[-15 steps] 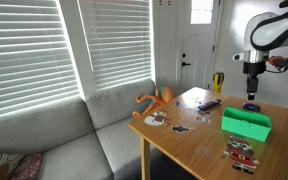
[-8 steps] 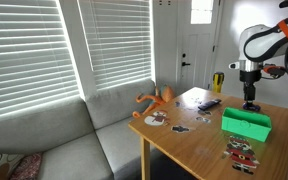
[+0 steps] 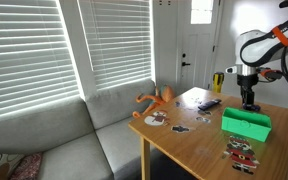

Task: Put the blue toy car in the green lunchbox and then close the lid of the lunchbox

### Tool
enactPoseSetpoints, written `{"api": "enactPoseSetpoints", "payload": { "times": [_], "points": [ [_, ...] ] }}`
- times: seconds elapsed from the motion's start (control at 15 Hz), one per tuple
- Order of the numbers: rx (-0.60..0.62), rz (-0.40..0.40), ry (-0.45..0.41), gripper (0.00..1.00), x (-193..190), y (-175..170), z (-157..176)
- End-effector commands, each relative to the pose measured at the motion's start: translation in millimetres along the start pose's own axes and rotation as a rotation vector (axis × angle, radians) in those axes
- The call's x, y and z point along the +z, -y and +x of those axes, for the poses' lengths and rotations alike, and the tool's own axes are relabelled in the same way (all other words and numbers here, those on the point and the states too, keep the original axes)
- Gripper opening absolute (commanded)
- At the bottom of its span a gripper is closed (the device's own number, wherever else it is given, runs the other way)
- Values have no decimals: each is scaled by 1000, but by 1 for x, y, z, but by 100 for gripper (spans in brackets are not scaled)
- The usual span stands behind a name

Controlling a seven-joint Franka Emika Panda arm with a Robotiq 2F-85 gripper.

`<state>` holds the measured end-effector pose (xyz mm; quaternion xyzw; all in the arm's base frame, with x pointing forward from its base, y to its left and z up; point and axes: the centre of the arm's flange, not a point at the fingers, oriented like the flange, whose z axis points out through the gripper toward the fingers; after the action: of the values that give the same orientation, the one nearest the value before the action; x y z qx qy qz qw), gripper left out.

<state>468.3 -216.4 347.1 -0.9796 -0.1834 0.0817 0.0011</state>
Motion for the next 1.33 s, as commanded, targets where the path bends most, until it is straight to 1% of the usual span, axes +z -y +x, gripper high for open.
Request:
{"api": "enactPoseSetpoints", "payload": {
  "times": [0.0,0.07,0.27,0.33,0.47,0.53,0.67,0.8,1.0,1.13,1.27],
  "points": [
    [-28,-9,8,44,0,-7,-1],
    [-28,-10,9,38,-2,-8,-3],
    [-18,-10,15,16,-12,-9,-9],
    [-11,-11,25,11,-14,-10,-11],
    [-3,-9,36,11,-18,-10,-14],
    [15,-14,27,11,-22,-7,-15],
    [16,1,20,11,-38,2,-16],
    [37,-23,19,11,-56,10,-17],
    [36,-22,-10,11,-90,41,-11],
    [43,-12,-34,11,-111,68,0],
    [37,-23,-35,11,-119,96,14]
  ]
}}
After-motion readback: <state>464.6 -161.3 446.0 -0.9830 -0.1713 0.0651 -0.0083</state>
